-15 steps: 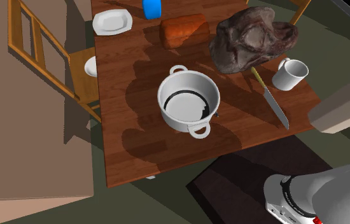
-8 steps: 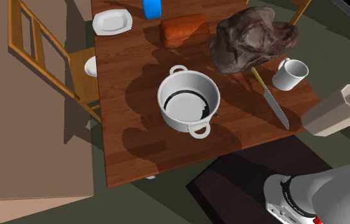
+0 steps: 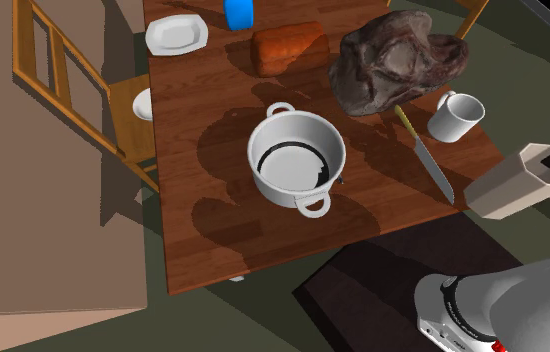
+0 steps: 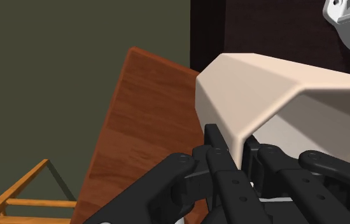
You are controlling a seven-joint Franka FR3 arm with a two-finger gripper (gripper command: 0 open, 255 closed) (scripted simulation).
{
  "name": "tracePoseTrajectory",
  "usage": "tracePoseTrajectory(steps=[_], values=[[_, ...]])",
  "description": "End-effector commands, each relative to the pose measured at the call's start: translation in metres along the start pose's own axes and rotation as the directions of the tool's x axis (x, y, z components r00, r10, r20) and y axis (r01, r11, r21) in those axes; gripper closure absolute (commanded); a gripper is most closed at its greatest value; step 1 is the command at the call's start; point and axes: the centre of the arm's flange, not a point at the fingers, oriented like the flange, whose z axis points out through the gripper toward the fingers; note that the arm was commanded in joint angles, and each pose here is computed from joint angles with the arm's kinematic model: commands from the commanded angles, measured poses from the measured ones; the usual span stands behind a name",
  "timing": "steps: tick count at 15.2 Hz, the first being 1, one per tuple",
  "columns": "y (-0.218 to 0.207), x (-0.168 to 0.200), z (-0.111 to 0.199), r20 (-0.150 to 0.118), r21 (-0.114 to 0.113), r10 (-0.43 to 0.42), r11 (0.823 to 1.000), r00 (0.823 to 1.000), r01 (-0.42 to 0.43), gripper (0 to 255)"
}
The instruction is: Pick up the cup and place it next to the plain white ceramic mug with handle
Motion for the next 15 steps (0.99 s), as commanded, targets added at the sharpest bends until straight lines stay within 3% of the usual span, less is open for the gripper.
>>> tracePoseTrajectory(steps=[1, 6, 7, 12, 15], values=[[0.000, 0.000, 0.002, -0.001, -0.001, 0.000, 1.000, 1.000, 0.000, 255], [0.000, 0.000, 0.002, -0.001, -0.001, 0.000, 1.000, 1.000, 0.000, 255], [0.000, 0.000, 0.002, -0.001, -0.001, 0.000, 1.000, 1.000, 0.000, 0], [0.000, 0.000, 0.002, -0.001, -0.001, 0.000, 1.000, 1.000, 0.000, 0], [0.000, 0.000, -0.038, -0.001, -0.001, 0.000, 1.000, 1.000, 0.000, 0]])
